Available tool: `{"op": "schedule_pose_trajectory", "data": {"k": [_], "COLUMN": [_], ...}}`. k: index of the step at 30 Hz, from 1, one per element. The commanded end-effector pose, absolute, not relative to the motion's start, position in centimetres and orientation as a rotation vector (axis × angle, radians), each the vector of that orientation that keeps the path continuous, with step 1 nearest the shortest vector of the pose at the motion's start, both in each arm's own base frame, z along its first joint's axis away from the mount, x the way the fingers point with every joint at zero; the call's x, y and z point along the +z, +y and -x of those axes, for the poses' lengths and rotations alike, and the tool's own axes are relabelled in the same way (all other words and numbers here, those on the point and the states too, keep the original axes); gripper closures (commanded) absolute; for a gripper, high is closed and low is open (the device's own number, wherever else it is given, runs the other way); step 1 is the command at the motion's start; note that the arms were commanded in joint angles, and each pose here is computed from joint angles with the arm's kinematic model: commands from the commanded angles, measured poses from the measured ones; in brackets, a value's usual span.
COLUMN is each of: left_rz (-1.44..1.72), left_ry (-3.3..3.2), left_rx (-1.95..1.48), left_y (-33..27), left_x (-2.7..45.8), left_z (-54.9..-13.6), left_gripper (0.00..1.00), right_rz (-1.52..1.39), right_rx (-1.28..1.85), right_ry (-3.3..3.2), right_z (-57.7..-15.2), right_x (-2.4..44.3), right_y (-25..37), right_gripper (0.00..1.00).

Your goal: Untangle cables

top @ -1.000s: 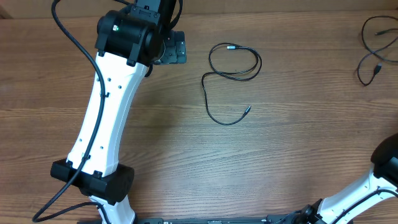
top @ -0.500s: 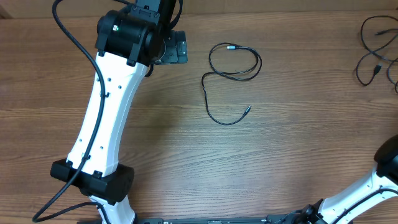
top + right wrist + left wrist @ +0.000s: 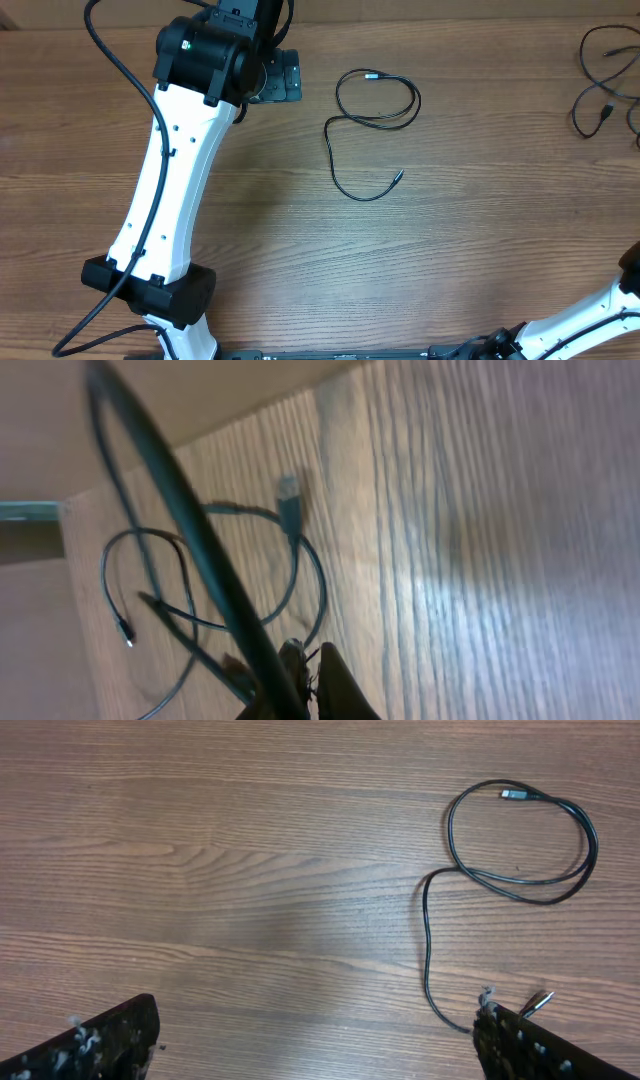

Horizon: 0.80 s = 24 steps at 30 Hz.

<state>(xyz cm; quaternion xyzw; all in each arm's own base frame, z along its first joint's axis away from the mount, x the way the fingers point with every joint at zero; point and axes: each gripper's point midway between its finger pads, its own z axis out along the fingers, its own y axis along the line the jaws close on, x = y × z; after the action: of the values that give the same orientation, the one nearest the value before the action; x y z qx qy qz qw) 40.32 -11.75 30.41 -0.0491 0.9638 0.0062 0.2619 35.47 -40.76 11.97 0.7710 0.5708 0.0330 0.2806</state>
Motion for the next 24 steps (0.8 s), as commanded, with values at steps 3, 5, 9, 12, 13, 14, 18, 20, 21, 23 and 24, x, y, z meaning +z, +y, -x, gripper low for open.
{"op": "schedule_pose_trajectory", "data": {"k": [3, 5, 9, 12, 13, 14, 18, 20, 21, 23, 24], "left_rz": [0.157, 0.157, 0.158, 0.157, 0.157, 0.157, 0.157, 0.156, 0.156, 0.155, 0.154], "left_ry": [2.618, 2.618, 2.618, 2.618, 2.618, 2.618, 2.62, 2.624, 2.627, 2.63, 2.63], "left_rx": [0.009, 0.009, 0.01, 0.01, 0.01, 0.009, 0.01, 0.011, 0.011, 0.009, 0.009], "left_y": [-11.9, -11.9, -11.9, -11.9, -11.9, -11.9, -11.9, -11.9, -11.9, -11.9, -11.9], "left_x": [30.1, 30.1, 30.1, 30.1, 30.1, 30.1, 30.1, 30.1, 30.0, 30.0, 30.0], "left_z": [-40.3, -40.3, -40.3, -40.3, -40.3, -40.3, -40.3, -40.2, -40.1, -40.0, -40.0], "left_gripper": [0.0, 0.0, 0.0, 0.0, 0.0, 0.0, 0.0, 0.0, 0.0, 0.0, 0.0], "right_rz": [-2.117, -2.124, -2.135, -2.162, -2.179, -2.186, -2.23, -2.244, -2.249, -2.261, -2.264], "right_rx": [0.134, 0.129, 0.053, -0.01, -0.031, -0.032, -0.041, -0.047, -0.057, -0.072, -0.072], "right_ry": [1.503, 1.505, 1.487, 1.488, 1.495, 1.501, 1.535, 1.553, 1.561, 1.565, 1.567], "right_z": [-35.8, -35.5, -34.6, -33.9, -33.6, -33.6, -33.2, -33.0, -32.8, -32.6, -32.6], "right_x": [8.5, 7.7, 6.4, 4.8, 3.9, 3.4, 0.7, -0.3, -0.7, -1.4, -1.5], "right_y": [-39.9, -39.7, -40.2, -40.5, -40.6, -40.5, -40.1, -39.9, -39.9, -39.9, -39.8], "right_gripper": [0.96, 0.96, 0.96, 0.96, 0.96, 0.96, 0.96, 0.96, 0.96, 0.96, 0.96]}}
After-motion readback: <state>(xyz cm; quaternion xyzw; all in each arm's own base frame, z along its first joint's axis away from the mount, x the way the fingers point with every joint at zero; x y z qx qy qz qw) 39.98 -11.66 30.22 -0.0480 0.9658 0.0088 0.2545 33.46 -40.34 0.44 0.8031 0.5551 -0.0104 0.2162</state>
